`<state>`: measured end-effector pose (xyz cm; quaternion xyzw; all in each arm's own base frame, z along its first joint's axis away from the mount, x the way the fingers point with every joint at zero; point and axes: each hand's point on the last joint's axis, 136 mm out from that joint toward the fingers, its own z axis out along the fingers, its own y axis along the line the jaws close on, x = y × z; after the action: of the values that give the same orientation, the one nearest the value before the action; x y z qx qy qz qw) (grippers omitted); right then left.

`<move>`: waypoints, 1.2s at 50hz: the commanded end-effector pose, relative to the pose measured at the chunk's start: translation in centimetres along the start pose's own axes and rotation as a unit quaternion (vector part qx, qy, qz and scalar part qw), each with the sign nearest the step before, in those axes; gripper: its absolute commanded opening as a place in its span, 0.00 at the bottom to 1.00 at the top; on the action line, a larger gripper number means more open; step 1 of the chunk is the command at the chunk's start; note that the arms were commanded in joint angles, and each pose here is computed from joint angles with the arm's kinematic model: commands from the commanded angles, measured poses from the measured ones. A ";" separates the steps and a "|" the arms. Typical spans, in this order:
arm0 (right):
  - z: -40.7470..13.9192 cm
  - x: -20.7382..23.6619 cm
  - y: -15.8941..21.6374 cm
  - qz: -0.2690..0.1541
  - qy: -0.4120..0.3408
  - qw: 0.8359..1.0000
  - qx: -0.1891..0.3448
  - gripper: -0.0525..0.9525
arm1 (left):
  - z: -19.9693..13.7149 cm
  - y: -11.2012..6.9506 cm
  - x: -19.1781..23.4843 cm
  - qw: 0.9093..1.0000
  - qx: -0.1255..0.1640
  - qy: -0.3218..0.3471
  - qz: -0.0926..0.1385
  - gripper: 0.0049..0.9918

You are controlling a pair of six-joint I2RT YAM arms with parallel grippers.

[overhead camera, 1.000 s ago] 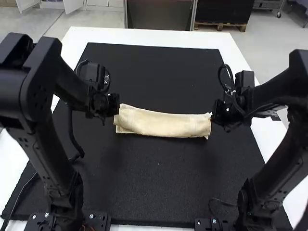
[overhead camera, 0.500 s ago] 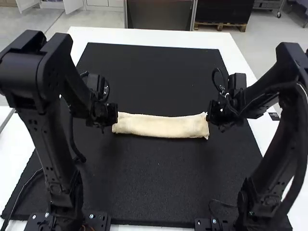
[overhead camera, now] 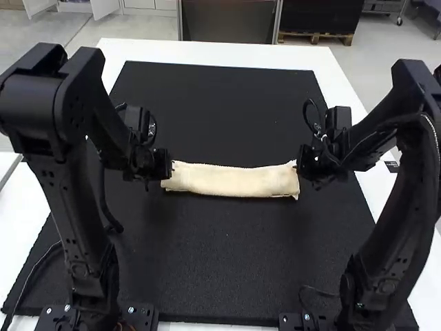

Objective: Fold the towel.

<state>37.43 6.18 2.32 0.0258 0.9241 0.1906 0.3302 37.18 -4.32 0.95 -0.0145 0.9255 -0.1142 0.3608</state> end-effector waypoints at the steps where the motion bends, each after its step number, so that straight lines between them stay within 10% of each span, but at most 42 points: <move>1: -0.2 -1.9 0.4 -0.007 -0.020 1.000 0.001 0.64 | 0.1 0.3 0.2 1.000 -0.005 0.004 0.015 0.84; 21: -1.3 -1.6 -1.7 -0.002 -0.020 1.000 0.018 0.88 | -0.9 1.7 -1.1 1.000 -0.020 -0.012 0.022 0.97; 40: -0.6 1.0 -2.1 -0.001 0.007 1.000 0.009 0.84 | -4.5 12.9 -3.8 0.991 -0.127 -0.048 0.000 0.97; 60: -0.3 2.9 0.9 -0.024 0.032 0.999 -0.027 0.84 | -3.2 9.5 -3.3 0.994 -0.096 -0.036 0.035 0.97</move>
<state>36.05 5.31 1.28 0.0174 0.9303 0.1874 0.3149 37.40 6.15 2.27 -0.0310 0.9248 -0.0164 0.3789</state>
